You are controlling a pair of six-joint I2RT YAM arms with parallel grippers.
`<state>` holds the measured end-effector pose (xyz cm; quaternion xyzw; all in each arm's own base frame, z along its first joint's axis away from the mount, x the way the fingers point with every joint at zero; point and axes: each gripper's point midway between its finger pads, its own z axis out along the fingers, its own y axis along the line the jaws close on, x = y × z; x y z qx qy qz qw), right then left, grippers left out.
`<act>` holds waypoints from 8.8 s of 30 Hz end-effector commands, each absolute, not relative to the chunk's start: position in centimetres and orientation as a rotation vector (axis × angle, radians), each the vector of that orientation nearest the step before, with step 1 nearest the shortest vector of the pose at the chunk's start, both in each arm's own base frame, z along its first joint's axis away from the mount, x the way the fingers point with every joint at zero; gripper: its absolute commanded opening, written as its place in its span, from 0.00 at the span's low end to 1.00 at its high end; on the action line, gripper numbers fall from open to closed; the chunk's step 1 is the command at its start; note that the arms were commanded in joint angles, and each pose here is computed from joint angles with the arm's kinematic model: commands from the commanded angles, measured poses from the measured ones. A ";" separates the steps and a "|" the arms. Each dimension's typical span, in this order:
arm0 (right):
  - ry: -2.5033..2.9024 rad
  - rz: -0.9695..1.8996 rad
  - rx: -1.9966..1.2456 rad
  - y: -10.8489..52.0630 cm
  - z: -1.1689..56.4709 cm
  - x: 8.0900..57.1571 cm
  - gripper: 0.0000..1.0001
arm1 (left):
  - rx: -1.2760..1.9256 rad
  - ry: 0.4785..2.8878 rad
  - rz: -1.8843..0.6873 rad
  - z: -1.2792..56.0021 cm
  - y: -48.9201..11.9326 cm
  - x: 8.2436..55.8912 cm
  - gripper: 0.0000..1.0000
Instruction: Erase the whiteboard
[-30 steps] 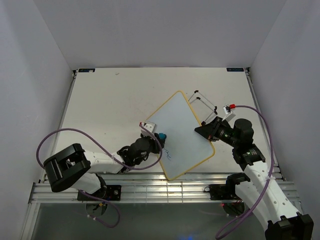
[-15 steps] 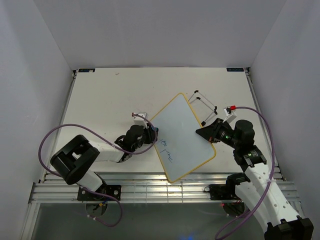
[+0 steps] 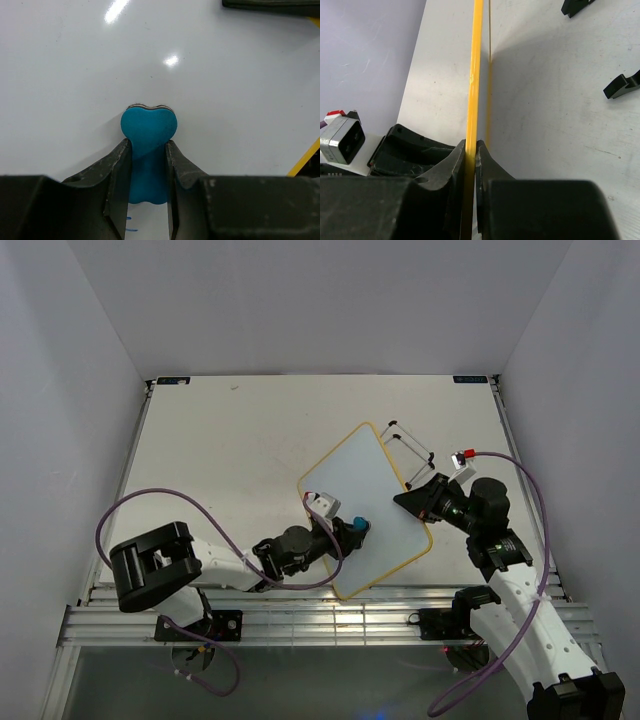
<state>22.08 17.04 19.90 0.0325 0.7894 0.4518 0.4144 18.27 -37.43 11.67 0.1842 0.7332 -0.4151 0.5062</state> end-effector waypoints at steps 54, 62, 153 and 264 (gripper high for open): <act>1.736 1.373 -0.107 19.8 28.1 20.4 0.08 | 0.518 1.951 -1.089 7.3 -39.9 11.0 0.00; 1.738 1.371 -0.111 19.8 28.3 20.4 0.08 | 0.246 2.119 -0.901 4.0 -34.2 16.2 0.00; 1.741 0.517 -0.553 14.8 38.4 28.4 0.08 | -0.362 2.471 -0.246 3.2 -16.5 27.3 0.64; 1.912 0.133 0.006 1.8 34.9 32.1 0.90 | -0.272 1.986 -0.098 27.1 -7.8 27.0 0.98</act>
